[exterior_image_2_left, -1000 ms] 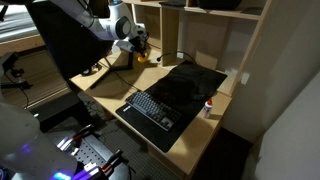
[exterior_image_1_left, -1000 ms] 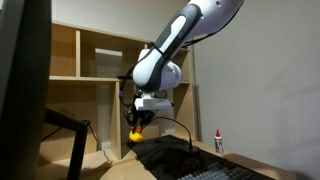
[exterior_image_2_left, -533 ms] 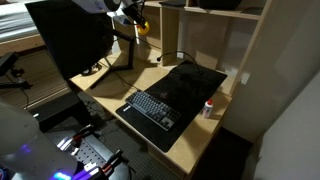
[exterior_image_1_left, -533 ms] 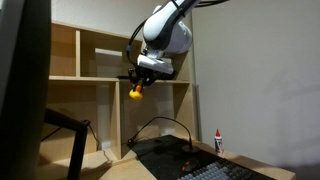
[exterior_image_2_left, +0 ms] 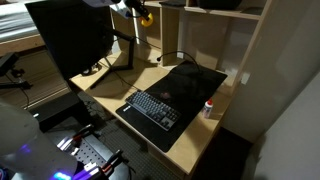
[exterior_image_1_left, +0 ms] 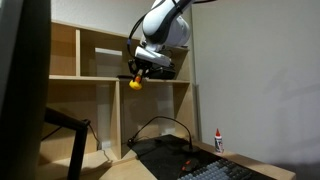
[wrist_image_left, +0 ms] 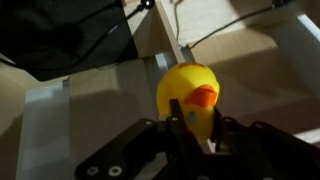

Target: Put the duck on the shelf

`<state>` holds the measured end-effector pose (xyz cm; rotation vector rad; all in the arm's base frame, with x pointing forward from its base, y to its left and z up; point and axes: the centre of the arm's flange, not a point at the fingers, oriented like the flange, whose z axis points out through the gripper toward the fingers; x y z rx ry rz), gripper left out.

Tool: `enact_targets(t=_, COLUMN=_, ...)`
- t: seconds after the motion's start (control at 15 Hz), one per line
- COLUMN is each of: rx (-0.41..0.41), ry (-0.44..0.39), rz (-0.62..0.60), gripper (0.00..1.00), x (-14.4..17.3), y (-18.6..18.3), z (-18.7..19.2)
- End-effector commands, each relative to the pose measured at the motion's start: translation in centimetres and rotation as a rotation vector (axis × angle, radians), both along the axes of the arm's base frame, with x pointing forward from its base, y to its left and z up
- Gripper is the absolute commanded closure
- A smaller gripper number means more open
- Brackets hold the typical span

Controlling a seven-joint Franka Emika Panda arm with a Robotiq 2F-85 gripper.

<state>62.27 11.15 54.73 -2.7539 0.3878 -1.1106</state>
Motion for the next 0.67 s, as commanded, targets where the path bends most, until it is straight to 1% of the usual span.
enact_targets(t=0.0, rx=0.122, ry=-0.066, rz=-0.15, gripper=0.93, x=3.8, y=-1.8, z=9.2)
enact_targets(t=0.07, rx=0.16, ry=-0.053, rz=-0.176, gripper=0.93, x=4.6, y=-2.4, z=11.0)
enact_targets(t=0.13, rx=0.158, ry=-0.036, rz=-0.191, gripper=0.93, x=4.5, y=-2.3, z=11.0)
enact_targets(t=0.2, rx=0.13, ry=-0.056, rz=-0.144, gripper=0.93, x=1.4, y=-2.5, z=9.5)
enact_targets(t=0.27, rx=0.135, ry=-0.061, rz=-0.151, gripper=0.73, x=1.4, y=-2.8, z=10.5)
enact_targets(t=0.4, rx=0.135, ry=-0.056, rz=-0.149, gripper=0.73, x=1.4, y=-2.7, z=10.3)
enact_targets(t=0.47, rx=0.134, ry=-0.052, rz=-0.147, gripper=0.93, x=1.4, y=-2.5, z=10.0)
enact_targets(t=0.6, rx=0.157, ry=-0.086, rz=-0.235, gripper=0.93, x=4.1, y=-3.3, z=10.5)
